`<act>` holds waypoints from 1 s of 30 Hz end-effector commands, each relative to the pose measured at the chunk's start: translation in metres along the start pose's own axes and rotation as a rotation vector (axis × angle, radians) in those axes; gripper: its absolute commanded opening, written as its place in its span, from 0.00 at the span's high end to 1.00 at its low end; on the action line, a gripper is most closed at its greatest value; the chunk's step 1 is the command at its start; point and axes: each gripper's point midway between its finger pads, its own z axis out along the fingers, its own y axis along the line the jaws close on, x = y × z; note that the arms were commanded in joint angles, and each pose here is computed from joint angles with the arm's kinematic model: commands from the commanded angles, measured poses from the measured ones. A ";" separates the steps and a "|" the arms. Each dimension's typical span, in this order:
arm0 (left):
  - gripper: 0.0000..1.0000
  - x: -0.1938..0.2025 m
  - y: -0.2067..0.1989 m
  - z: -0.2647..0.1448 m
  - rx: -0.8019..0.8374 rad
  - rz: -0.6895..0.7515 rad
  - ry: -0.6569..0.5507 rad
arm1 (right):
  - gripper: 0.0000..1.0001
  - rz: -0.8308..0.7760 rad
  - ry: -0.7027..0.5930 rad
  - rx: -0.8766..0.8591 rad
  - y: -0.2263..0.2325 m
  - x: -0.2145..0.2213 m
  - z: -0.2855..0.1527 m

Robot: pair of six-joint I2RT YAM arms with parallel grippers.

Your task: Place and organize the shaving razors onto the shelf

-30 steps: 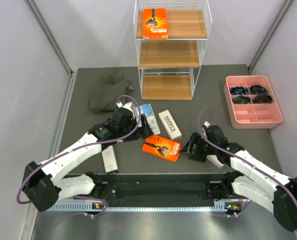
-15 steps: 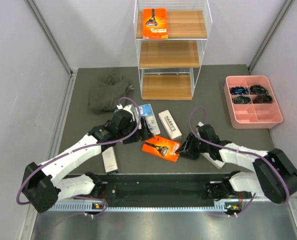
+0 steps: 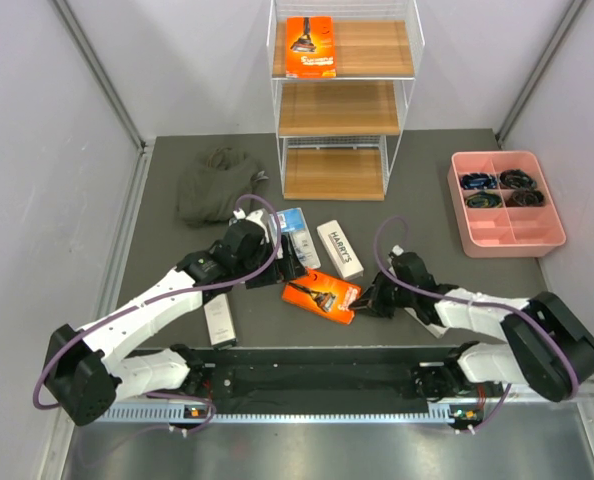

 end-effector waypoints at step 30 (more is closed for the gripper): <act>0.01 -0.040 -0.101 -0.033 0.479 0.003 -0.135 | 1.00 0.238 -0.557 -0.247 0.052 -0.059 -0.118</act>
